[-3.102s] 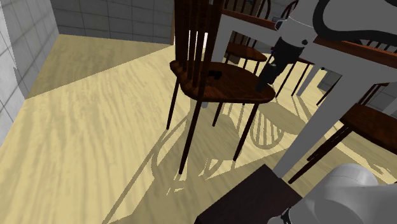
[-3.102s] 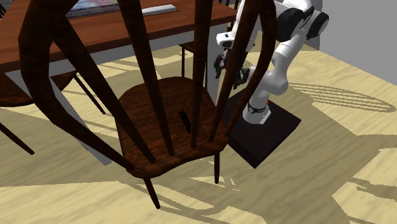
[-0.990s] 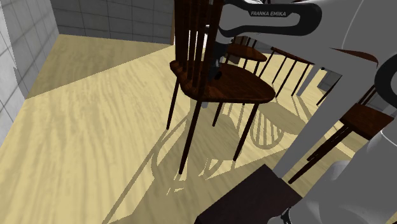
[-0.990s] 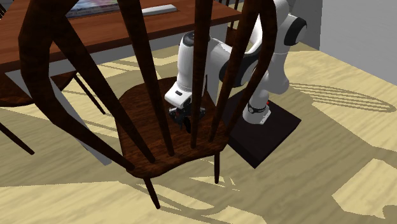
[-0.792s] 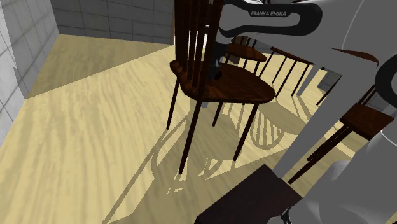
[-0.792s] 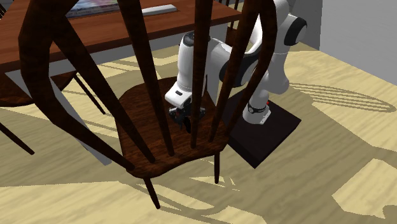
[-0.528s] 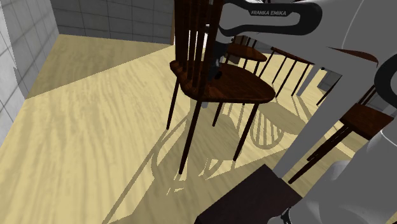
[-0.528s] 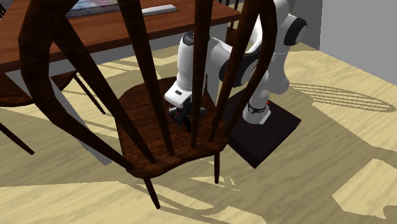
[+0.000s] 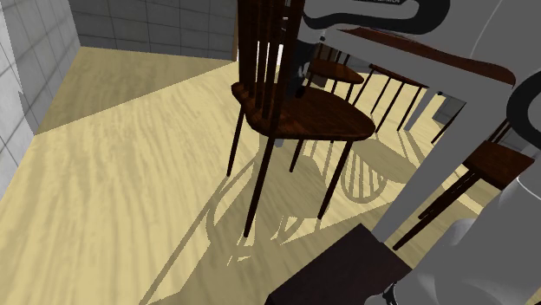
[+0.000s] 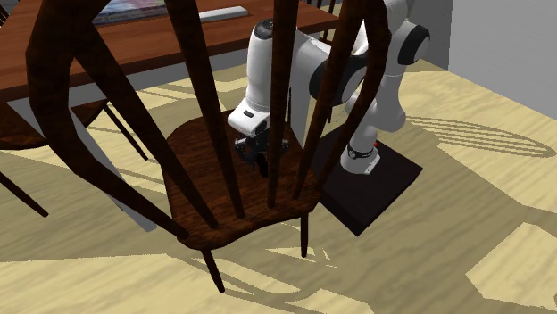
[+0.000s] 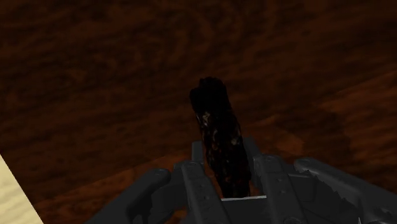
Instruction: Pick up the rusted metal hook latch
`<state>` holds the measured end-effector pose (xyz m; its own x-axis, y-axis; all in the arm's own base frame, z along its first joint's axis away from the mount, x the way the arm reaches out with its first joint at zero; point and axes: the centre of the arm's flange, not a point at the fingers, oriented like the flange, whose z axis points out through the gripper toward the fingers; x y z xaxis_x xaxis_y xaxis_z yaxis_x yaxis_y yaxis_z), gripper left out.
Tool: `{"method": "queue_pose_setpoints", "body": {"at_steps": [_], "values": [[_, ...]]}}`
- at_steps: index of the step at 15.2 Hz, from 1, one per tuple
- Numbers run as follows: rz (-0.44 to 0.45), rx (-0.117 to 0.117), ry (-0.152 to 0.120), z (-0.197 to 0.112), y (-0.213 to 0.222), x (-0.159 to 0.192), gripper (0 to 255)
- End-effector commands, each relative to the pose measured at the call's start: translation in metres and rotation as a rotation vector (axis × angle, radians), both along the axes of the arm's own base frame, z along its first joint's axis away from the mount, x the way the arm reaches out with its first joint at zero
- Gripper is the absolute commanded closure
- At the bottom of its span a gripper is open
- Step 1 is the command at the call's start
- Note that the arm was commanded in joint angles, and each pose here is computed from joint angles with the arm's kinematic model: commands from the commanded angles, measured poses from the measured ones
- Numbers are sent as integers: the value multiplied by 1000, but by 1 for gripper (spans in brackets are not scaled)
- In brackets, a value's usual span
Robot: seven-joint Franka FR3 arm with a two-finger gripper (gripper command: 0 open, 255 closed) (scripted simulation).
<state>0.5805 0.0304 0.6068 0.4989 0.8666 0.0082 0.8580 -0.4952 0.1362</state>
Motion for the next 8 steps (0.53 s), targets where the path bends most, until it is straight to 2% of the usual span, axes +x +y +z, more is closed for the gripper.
{"method": "queue_pose_setpoints", "body": {"at_steps": [1, 6, 8], "values": [[0, 0, 1, 10, 0, 0, 255], [0, 0, 1, 37, 0, 0, 255], [0, 0, 1, 38, 0, 0, 255]]}}
